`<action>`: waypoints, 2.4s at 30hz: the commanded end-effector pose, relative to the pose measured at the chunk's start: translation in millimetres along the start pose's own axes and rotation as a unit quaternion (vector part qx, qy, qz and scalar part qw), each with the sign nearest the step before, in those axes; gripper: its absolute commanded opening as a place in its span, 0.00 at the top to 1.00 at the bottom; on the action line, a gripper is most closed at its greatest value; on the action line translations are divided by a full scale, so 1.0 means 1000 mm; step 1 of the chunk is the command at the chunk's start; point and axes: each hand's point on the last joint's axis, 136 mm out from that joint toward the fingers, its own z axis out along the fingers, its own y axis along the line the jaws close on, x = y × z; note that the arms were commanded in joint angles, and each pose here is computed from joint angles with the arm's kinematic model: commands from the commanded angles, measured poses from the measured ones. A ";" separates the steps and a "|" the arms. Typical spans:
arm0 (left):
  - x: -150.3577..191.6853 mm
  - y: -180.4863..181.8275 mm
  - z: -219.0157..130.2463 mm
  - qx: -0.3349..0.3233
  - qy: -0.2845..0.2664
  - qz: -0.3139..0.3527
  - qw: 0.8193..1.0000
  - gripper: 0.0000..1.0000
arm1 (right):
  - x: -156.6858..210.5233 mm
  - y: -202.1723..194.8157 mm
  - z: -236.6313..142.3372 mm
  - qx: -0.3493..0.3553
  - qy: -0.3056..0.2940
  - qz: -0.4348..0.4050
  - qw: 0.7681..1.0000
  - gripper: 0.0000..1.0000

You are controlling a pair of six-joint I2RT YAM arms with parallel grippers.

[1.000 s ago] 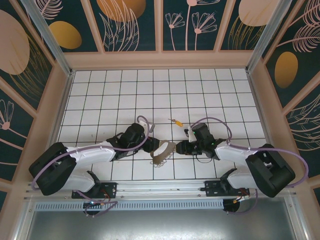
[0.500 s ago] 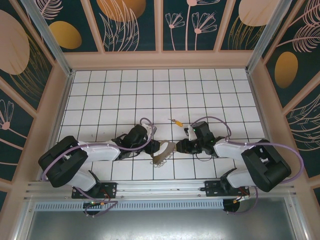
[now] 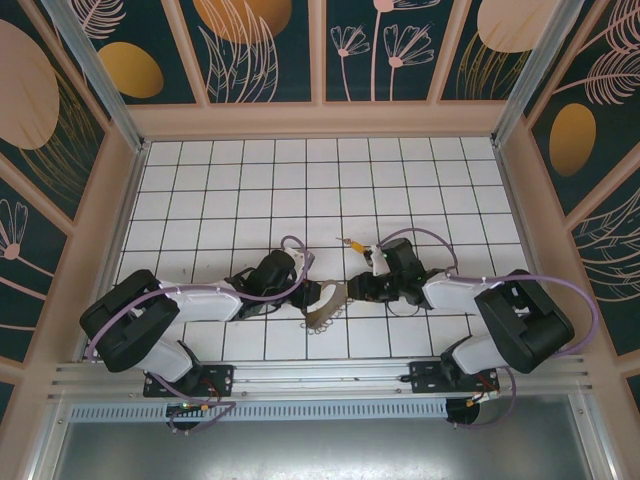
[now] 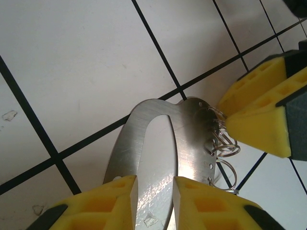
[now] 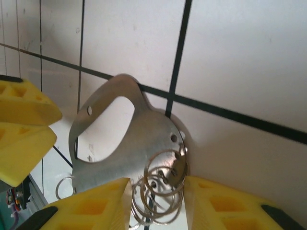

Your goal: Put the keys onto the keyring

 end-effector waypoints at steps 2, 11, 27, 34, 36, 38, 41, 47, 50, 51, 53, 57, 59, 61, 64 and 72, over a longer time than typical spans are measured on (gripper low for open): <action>-0.005 -0.007 0.002 0.010 -0.004 0.000 1.000 0.75 | -0.026 0.009 -0.002 -0.006 -0.043 -0.023 0.999 0.65; -0.004 -0.008 0.002 0.012 -0.004 0.000 1.000 0.76 | -0.020 -0.005 0.001 0.028 -0.028 -0.030 0.999 0.67; -0.003 -0.004 0.001 0.000 0.001 0.008 1.000 0.76 | -0.001 -0.005 -0.018 0.059 -0.019 -0.019 0.998 0.62; -0.004 0.000 0.000 -0.012 -0.002 0.014 1.000 0.76 | 0.008 0.001 -0.019 0.020 -0.001 0.018 1.000 0.63; -0.003 0.002 -0.001 -0.016 -0.004 0.016 1.000 0.75 | 0.009 0.002 -0.020 0.008 -0.001 0.030 1.000 0.63; -0.005 0.002 -0.002 -0.016 -0.006 0.018 1.000 0.75 | 0.011 0.003 -0.021 -0.002 -0.001 0.041 0.999 0.63; -0.006 0.001 -0.003 -0.015 -0.010 0.022 1.000 0.75 | 0.013 0.003 -0.020 -0.011 0.003 0.054 0.998 0.63; -0.009 -0.001 -0.003 -0.014 -0.013 0.033 0.999 0.75 | 0.018 0.004 -0.017 -0.019 0.020 0.062 0.998 0.64; -0.008 0.000 -0.003 -0.015 -0.012 0.036 0.999 0.75 | 0.017 0.005 -0.016 -0.021 0.021 0.065 0.997 0.64; -0.008 0.000 -0.003 -0.015 -0.013 0.037 0.999 0.75 | 0.013 0.000 -0.018 -0.017 0.013 0.074 0.997 0.64; -0.008 0.001 -0.004 -0.016 -0.013 0.037 0.999 0.75 | 0.012 -0.003 -0.019 -0.016 0.012 0.079 0.997 0.64; -0.008 0.000 -0.007 -0.017 -0.017 0.041 0.999 0.75 | 0.012 -0.006 -0.018 -0.014 0.009 0.087 0.996 0.64; -0.009 0.001 -0.007 -0.018 -0.018 0.041 0.999 0.75 | 0.012 -0.006 -0.017 -0.019 0.007 0.093 0.996 0.64; -0.009 0.001 -0.008 -0.018 -0.019 0.042 0.999 0.74 | 0.012 -0.005 -0.015 -0.027 0.010 0.098 0.995 0.64; -0.009 0.001 -0.009 -0.018 -0.021 0.043 0.999 0.74 | 0.013 -0.006 -0.014 -0.027 0.010 0.103 0.994 0.64; -0.009 0.001 -0.010 -0.019 -0.026 0.045 0.998 0.74 | 0.016 -0.009 -0.013 -0.023 0.015 0.109 0.994 0.63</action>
